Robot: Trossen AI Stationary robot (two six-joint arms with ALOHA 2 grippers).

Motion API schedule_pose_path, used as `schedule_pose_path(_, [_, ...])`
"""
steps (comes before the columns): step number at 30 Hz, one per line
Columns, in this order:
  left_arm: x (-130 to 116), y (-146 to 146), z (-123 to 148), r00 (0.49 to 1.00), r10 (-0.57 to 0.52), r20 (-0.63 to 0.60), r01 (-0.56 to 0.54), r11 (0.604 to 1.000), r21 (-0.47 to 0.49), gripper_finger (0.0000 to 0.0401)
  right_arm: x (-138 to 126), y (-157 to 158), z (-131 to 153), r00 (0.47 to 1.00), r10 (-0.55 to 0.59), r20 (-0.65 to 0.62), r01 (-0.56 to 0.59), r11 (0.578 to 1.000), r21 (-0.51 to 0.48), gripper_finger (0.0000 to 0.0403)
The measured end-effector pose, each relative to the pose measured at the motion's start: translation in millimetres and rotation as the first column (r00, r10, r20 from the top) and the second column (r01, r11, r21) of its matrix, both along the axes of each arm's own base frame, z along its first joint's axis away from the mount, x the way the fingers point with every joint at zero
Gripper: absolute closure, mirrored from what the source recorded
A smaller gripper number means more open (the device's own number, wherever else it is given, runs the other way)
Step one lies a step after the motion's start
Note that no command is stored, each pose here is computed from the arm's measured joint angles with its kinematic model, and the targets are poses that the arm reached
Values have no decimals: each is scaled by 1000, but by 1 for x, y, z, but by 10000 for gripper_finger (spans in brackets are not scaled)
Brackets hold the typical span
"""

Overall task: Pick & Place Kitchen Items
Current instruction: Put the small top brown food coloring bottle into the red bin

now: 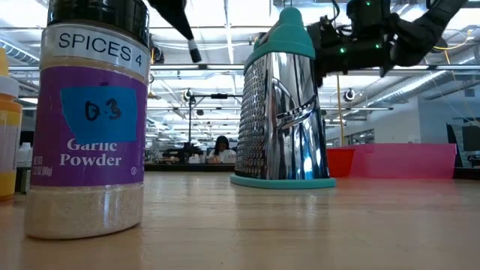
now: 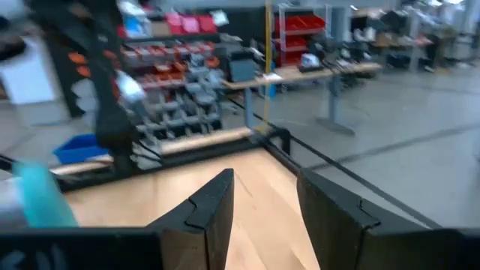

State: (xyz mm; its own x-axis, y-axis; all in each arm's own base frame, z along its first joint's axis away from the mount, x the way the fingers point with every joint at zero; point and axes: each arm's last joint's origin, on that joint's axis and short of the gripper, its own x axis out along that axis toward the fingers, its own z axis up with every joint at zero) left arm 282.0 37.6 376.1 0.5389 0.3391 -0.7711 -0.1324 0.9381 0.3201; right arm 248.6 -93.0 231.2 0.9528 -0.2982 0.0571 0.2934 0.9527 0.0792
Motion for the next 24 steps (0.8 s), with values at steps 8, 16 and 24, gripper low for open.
schedule_pose_path(8, [46,37,2,999,-27,-40,29,999,45,401,11,0,15,998,51,-42,-52,998,-25,261])
schedule_pose_path(16, [86,61,10,994,-108,5,108,994,27,401,11,-1,15,998,47,-46,-50,997,-52,261])
schedule_pose_path(24, [113,69,5,986,-166,23,166,986,9,401,10,-2,16,998,10,-58,-15,996,-91,261])
